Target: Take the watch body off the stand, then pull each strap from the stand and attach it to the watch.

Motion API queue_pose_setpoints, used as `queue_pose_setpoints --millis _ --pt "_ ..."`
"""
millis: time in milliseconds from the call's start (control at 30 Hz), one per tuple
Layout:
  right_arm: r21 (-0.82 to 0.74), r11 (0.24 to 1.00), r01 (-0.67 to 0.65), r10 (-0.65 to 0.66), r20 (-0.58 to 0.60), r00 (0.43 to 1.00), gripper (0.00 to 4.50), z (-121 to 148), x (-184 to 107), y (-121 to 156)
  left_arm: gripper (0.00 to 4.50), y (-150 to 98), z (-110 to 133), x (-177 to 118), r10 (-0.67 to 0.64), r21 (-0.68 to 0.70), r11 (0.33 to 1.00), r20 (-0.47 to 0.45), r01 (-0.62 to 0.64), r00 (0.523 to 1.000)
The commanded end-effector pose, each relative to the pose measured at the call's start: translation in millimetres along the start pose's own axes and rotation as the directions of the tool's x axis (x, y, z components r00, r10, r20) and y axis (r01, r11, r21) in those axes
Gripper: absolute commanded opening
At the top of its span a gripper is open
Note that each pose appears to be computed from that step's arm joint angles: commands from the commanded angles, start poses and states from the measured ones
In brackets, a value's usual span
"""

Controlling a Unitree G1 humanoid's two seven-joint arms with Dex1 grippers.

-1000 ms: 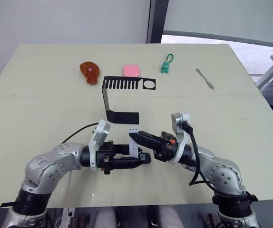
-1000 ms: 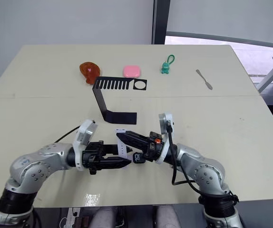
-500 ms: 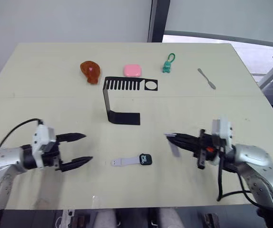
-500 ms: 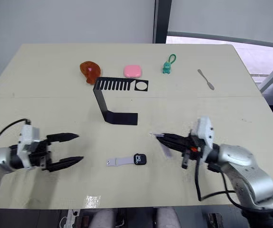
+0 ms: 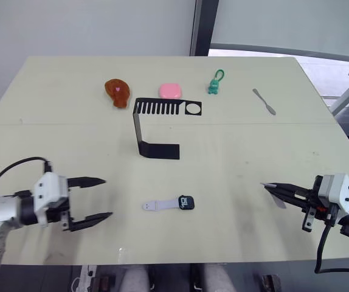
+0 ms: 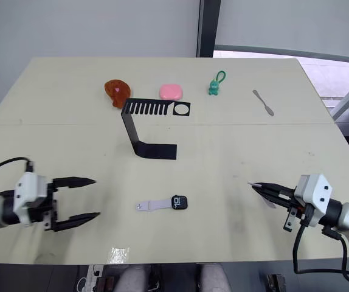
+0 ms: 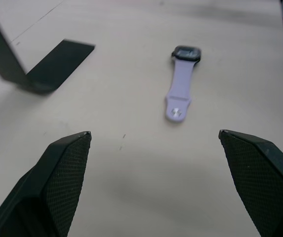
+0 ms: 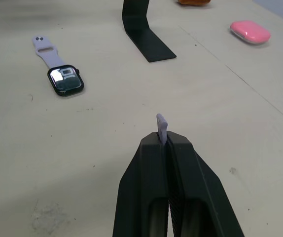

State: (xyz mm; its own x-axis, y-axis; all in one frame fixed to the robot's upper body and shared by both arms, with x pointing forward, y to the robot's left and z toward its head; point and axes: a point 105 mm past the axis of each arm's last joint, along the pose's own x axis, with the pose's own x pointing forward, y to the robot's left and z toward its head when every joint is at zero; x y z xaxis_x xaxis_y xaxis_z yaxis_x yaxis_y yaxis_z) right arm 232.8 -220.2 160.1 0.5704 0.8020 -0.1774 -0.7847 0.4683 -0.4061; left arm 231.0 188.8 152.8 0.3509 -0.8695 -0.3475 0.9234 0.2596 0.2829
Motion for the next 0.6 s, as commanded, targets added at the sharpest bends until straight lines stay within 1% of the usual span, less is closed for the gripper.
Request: queue_pose_setpoints --millis 33,167,233,333,467,600 --pt "-0.034 0.999 -0.037 0.039 0.073 0.997 0.0 17 14 6 4.46 -8 10 37 -0.093 0.048 0.994 -0.055 0.095 0.994" --pt "-0.027 0.998 -0.063 0.066 0.102 0.993 0.0 21 29 10 4.46 -10 16 79 -0.15 0.077 0.985 -0.095 0.157 0.984" --pt "-0.021 0.997 -0.077 0.079 0.109 0.991 0.0 22 34 12 4.46 -14 14 93 -0.187 0.066 0.979 -0.113 0.195 0.976" --pt "-0.017 0.995 -0.093 0.095 0.112 0.989 0.0 23 39 16 4.46 -19 5 105 -0.23 0.047 0.969 -0.172 0.241 0.958" --pt "-0.01 0.995 -0.101 0.102 0.112 0.989 0.0 24 42 20 4.46 -13 4 128 -0.175 0.061 0.98 -0.169 0.187 0.97" --pt "0.003 0.994 -0.106 0.105 0.107 0.989 0.0 24 40 25 4.46 -17 5 148 -0.132 0.048 0.989 -0.153 0.141 0.979"
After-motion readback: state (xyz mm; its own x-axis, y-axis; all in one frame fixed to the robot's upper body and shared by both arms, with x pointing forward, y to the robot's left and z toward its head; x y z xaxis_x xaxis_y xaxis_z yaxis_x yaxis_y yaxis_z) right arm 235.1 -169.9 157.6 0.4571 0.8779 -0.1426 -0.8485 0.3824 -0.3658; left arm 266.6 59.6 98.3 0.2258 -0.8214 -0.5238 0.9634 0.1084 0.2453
